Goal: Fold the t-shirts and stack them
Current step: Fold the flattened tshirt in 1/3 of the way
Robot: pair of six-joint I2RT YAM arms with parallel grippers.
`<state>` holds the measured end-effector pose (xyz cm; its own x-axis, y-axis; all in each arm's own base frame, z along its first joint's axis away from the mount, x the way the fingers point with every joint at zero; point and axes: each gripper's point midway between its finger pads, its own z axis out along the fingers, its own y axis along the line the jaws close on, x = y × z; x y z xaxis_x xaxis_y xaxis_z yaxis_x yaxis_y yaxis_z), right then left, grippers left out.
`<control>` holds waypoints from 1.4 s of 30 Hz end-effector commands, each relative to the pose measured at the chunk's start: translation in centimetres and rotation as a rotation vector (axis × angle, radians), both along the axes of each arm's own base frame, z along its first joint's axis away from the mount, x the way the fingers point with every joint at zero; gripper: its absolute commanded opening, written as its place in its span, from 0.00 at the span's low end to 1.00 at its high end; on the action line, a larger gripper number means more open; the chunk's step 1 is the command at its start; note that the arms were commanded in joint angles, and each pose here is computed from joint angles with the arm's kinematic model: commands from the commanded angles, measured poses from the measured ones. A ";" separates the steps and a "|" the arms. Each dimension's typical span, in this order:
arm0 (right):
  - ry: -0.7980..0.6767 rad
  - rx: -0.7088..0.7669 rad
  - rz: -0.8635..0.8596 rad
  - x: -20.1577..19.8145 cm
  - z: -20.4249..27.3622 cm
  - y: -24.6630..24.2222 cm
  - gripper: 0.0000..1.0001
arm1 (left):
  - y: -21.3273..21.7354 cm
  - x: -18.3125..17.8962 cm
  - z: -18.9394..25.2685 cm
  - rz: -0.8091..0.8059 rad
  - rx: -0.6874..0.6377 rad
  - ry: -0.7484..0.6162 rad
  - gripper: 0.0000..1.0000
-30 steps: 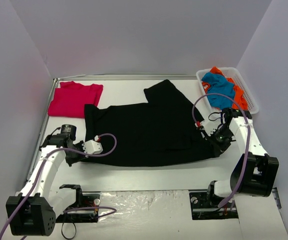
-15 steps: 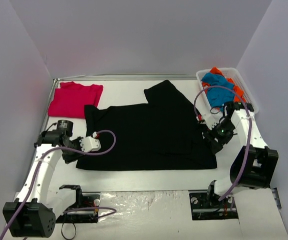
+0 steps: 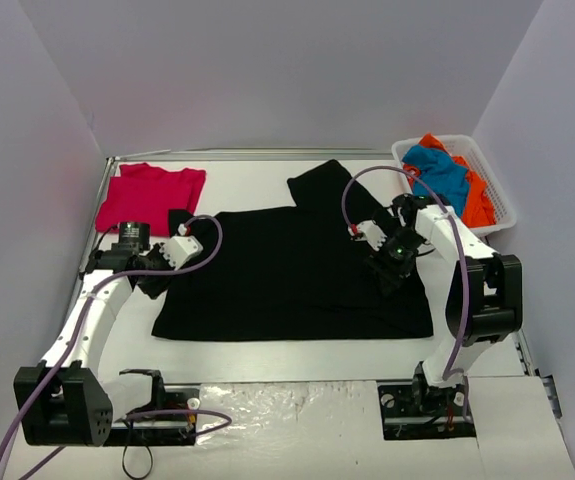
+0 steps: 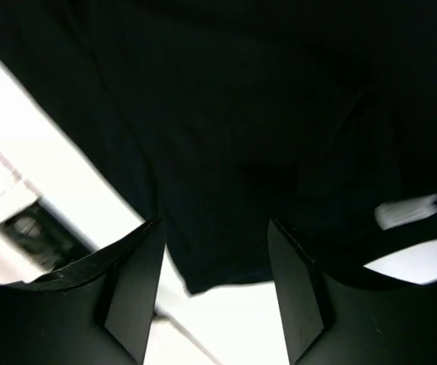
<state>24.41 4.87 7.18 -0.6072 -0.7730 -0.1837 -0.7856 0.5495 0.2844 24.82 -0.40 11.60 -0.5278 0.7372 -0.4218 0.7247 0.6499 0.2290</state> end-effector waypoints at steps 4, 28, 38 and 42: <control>-0.270 -0.026 -0.032 3.9 1.4 1.5 0.47 | -0.8 3.5 2.2 0.121 -0.102 -0.121 0.33; -0.059 -0.124 0.124 -2.3 -4.6 0.7 0.52 | -0.4 3.6 0.6 0.221 -0.113 -0.108 0.33; -0.027 -0.086 0.146 -3.0 -4.9 2.5 0.52 | -0.5 3.5 -0.3 0.220 -0.118 -0.087 0.33; -0.011 -0.082 0.154 -3.1 -5.3 2.9 0.52 | -0.6 3.5 -0.6 0.221 -0.124 -0.076 0.33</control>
